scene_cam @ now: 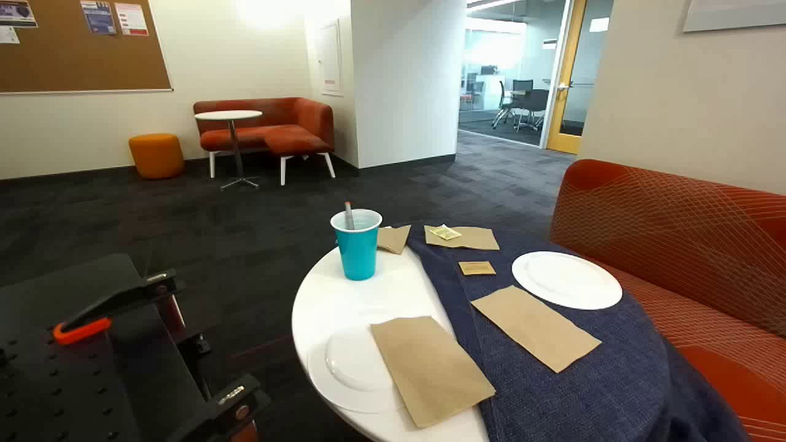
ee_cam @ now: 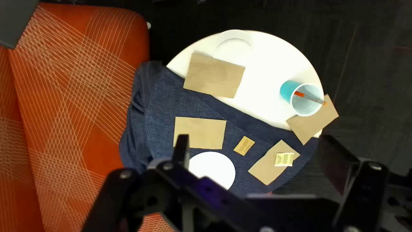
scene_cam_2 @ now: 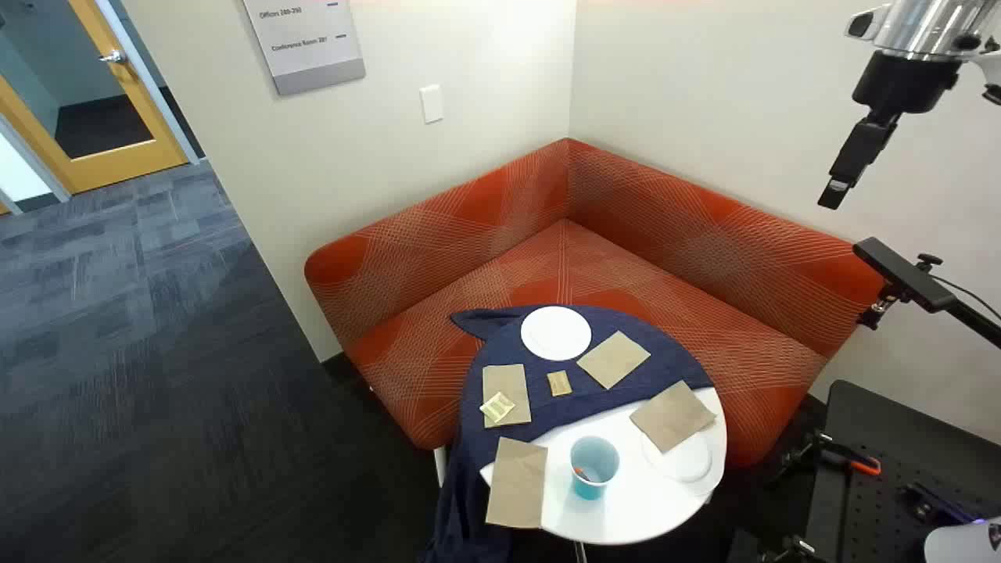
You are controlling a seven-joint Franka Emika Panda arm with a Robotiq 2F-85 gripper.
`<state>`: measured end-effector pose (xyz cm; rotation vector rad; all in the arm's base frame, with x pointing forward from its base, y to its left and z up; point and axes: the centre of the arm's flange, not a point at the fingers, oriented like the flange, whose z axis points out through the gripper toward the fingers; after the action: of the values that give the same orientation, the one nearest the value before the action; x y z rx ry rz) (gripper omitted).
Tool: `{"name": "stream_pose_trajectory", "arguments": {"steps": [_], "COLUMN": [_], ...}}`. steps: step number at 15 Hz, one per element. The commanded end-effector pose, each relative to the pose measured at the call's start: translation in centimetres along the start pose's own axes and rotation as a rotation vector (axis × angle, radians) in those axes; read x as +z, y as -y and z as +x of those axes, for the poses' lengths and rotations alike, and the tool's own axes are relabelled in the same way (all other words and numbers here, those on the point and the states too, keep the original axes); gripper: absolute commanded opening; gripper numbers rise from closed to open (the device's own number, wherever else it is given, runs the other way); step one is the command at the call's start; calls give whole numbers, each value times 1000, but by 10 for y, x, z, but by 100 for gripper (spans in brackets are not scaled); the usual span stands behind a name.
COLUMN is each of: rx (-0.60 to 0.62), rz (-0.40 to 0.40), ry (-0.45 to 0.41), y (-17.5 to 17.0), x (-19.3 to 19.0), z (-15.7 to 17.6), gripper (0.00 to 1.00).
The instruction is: Pick up the pen from the light blue cup and put it on the table.
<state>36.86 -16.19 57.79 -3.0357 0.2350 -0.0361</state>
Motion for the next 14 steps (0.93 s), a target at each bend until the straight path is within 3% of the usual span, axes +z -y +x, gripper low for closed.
{"name": "stream_pose_trajectory", "arguments": {"steps": [1,9,14], "rx": [0,-41,-223], "rz": [0,-26,-37], "ry": [0,-40,-141], "y": [0,12,48], "x": [0,8,36], "z": [0,2,19], "gripper": [100,100,100]}}
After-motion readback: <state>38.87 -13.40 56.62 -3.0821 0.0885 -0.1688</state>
